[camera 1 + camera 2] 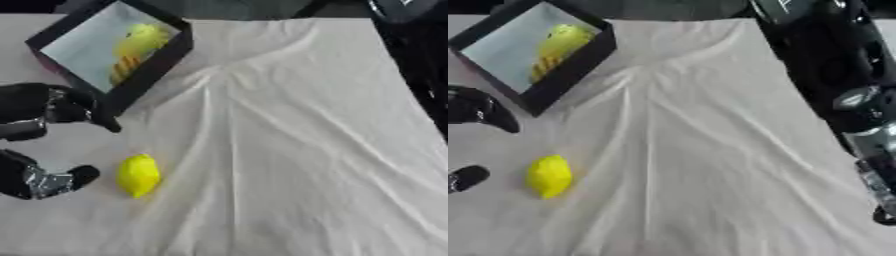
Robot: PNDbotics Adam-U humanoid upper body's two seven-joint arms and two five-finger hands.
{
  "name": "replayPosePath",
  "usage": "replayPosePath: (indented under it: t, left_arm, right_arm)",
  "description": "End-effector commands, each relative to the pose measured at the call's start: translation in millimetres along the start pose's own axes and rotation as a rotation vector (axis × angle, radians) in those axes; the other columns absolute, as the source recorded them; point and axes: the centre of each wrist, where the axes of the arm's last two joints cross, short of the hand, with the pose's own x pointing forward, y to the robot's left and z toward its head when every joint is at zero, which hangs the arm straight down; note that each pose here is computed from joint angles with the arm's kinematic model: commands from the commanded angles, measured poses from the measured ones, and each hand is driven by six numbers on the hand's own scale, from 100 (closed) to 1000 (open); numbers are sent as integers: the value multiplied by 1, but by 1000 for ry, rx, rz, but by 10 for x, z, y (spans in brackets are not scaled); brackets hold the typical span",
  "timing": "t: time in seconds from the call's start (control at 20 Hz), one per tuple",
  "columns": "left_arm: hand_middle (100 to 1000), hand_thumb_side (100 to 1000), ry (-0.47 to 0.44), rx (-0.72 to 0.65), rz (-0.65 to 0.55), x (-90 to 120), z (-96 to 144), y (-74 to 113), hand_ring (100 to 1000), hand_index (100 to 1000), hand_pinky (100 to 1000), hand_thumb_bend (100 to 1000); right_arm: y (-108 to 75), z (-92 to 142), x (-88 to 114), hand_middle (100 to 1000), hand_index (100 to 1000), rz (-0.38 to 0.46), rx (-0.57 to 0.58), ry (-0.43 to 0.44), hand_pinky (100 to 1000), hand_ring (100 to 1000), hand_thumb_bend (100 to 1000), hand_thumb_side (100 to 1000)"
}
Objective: Pick up objects on the table and place them in the box.
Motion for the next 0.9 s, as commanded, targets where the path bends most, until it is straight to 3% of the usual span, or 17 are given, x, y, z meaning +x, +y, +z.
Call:
replayPosePath:
  t: [0.05,0.6,0.9]
  left_arm:
    - [728,807,8,-52,-46,53,-31,56,743,843,880,330]
    - [755,787,32,-120,-98,124,-180,24,764,876,880,376]
    - [770,731,71,-111,-158,158,-247,16,779,897,880,427]
  right_arm:
    - [-105,2,32,741,838,3,-39,-10,876,803,157,100]
    - [-80,2,1,736,833,-3,-46,3,877,801,141,100]
    - [-63,5,-17,734,829,-10,-44,8,877,800,133,100]
